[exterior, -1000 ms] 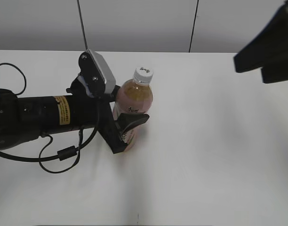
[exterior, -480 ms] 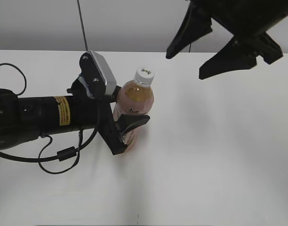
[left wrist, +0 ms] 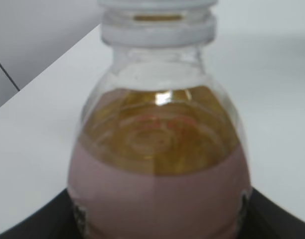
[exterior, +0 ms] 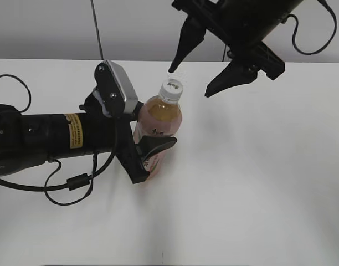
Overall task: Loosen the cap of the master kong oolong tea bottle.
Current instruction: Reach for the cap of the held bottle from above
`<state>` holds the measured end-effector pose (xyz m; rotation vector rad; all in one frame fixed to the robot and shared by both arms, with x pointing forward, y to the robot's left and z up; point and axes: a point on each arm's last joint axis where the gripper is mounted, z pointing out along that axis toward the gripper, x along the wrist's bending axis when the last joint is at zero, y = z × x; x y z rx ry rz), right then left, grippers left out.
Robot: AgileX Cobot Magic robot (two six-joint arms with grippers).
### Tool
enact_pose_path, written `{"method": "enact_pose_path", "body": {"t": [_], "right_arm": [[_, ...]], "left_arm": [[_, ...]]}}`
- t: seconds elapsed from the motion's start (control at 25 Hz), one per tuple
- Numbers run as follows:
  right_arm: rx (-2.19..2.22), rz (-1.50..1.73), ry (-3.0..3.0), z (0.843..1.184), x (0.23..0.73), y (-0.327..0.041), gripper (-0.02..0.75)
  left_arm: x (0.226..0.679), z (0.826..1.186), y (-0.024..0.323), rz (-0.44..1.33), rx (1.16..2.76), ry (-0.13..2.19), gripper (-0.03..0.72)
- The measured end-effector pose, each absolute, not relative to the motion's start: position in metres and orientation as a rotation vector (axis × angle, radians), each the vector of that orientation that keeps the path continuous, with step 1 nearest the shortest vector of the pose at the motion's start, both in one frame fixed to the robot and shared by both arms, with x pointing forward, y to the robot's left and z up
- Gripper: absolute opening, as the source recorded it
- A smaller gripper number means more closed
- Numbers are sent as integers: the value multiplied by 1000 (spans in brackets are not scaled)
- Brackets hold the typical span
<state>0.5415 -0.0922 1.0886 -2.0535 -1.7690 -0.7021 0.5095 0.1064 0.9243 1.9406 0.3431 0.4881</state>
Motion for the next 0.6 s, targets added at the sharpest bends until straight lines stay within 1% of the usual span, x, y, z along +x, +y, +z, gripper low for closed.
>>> {"method": "enact_pose_path", "body": {"t": [0.36, 0.6], "right_arm": [[-2089, -683, -1728, 1082, 547, -90, 497], [-2078, -656, -1731, 1073, 549, -80, 466]], "left_arm": [[510, 924, 106, 489, 1941, 342, 421], [510, 924, 106, 504, 1951, 323, 421]]}}
